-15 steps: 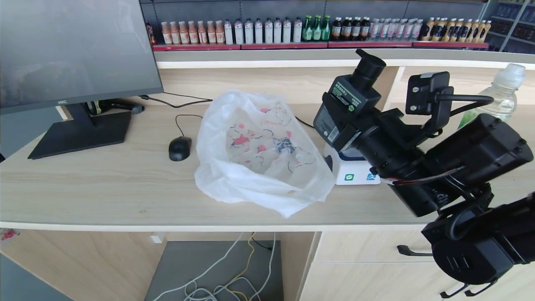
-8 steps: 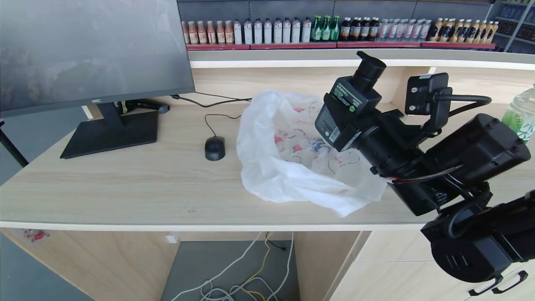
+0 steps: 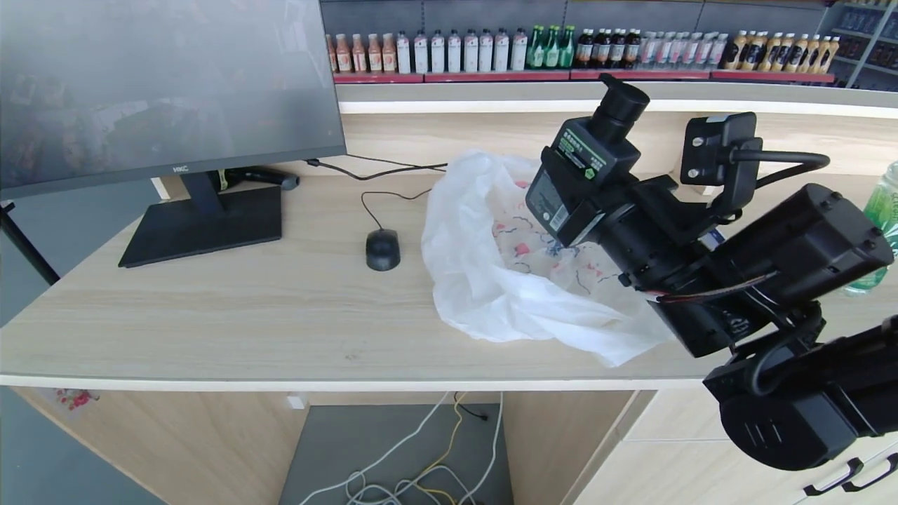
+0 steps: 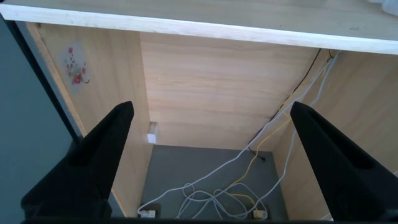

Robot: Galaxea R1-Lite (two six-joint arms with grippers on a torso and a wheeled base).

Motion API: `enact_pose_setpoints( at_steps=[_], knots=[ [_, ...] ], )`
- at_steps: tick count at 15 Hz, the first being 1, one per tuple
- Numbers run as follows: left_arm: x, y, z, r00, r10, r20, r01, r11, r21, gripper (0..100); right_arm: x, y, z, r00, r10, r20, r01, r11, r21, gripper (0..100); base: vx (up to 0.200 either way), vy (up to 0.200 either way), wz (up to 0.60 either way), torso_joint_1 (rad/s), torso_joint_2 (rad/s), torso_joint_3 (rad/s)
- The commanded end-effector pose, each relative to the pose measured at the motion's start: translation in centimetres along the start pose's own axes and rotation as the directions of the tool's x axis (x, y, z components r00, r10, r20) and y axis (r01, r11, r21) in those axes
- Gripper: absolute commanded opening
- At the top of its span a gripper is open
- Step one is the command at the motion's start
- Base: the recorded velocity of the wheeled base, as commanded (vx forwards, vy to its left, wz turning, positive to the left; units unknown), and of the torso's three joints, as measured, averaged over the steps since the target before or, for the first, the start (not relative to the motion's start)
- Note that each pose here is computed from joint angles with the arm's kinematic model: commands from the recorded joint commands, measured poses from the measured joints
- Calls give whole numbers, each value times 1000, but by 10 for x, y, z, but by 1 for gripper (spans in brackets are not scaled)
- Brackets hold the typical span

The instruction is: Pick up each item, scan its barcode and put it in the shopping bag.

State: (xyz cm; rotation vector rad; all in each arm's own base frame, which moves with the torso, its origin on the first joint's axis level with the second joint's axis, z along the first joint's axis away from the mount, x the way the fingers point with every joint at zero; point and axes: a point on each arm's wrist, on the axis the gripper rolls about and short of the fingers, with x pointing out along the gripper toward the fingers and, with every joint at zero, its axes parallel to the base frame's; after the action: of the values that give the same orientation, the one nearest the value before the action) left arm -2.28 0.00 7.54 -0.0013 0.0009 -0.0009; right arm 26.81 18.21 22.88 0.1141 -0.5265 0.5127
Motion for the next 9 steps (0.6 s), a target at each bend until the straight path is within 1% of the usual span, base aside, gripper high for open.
enact_pose_setpoints(
  at_steps=[1, 2, 3, 4, 6, 9],
  knots=[
    [0, 0, 0, 1000, 1, 1, -1, 1000, 0, 100, -3, 1, -6, 1000, 9, -22, -9, 1000, 3, 0, 0, 0, 0, 0, 0, 0],
    [0, 0, 0, 1000, 1, 1, -1, 1000, 0, 100, -1, 1, -5, 999, 13, -29, -13, 1000, 5, 0, 0, 0, 0, 0, 0, 0],
    [0, 0, 0, 1000, -1, 1, 1, 1000, 0, 100, 2, 1, -5, 997, 17, -72, -17, 1000, 6, 0, 0, 0, 0, 0, 0, 0],
    [0, 0, 0, 1000, 1, 1, -1, 1000, 0, 100, 8, 2, -3, 995, 38, -95, -38, 999, 8, 0, 0, 0, 0, 0, 0, 0],
    [0, 0, 0, 1000, 1, 1, -1, 1000, 0, 100, 21, 3, 0, 991, 63, -119, -62, 998, 8, 0, 0, 0, 0, 0, 0, 0],
    [0, 0, 0, 1000, 1, 1, -1, 1000, 0, 100, 39, 3, 8, 985, 65, -160, -65, 998, 6, 0, 0, 0, 0, 0, 0, 0]
  ],
)
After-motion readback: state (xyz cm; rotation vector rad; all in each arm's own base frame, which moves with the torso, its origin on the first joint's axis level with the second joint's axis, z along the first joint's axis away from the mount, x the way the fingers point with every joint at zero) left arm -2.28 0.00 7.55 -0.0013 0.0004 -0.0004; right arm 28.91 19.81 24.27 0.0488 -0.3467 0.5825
